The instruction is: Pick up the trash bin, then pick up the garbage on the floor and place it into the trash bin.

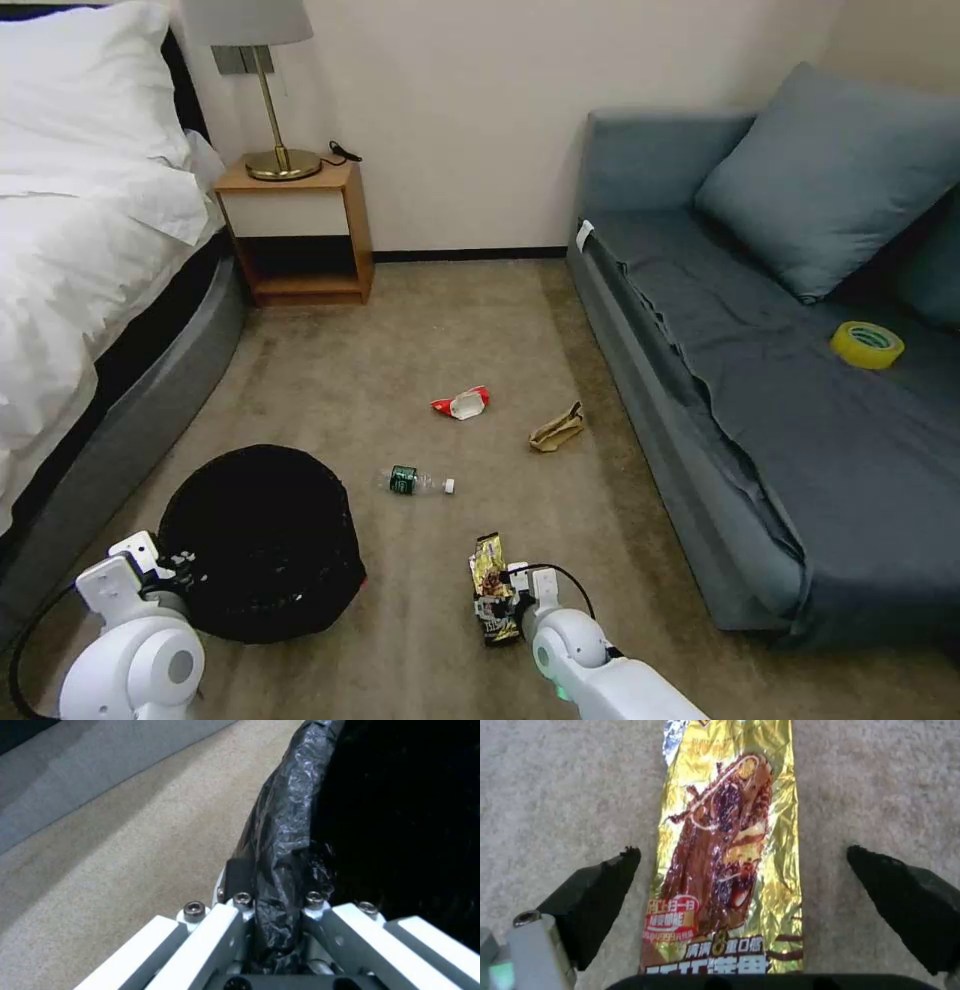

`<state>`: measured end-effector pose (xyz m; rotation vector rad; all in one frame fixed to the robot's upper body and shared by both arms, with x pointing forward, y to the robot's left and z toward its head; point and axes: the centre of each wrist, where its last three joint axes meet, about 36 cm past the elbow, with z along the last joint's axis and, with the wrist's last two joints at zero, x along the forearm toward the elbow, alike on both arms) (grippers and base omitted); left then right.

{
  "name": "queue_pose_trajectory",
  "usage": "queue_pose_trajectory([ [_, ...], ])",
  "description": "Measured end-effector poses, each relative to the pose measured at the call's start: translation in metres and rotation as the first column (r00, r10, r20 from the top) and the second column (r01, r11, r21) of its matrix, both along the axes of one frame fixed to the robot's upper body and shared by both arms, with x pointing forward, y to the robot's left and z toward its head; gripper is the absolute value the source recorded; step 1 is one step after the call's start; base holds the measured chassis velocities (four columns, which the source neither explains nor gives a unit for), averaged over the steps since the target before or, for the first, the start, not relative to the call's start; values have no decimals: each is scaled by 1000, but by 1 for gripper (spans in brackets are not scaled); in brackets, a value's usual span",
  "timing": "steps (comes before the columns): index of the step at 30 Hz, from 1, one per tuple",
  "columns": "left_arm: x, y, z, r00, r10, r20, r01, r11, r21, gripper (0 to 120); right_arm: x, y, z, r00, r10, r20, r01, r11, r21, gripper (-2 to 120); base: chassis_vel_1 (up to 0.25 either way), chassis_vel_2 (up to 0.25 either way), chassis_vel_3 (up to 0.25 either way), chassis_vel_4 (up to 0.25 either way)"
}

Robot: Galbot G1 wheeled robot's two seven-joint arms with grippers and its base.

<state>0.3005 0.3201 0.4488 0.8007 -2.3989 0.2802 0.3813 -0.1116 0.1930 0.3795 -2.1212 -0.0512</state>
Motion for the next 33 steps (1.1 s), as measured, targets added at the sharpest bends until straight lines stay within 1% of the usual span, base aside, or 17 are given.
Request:
queue_pose_trajectory([
  [16,2,-1,-3,1000,3,-1,-3,1000,1,3,-11,10,11,999,37,3,-37,999,18,100,0,0,0,0],
  [28,2,-1,-4,1000,6,-5,-6,1000,6,3,-12,11,5,999,43,7,-43,999,6,100,0,0,0,0],
  [31,2,-1,-5,1000,6,-6,-6,1000,6,3,-13,12,7,999,42,11,-42,999,5,97,0,0,0,0],
  [33,3,0,-6,1000,7,-6,-7,1000,6,3,-13,12,8,999,42,13,-42,999,6,91,0,0,0,0],
])
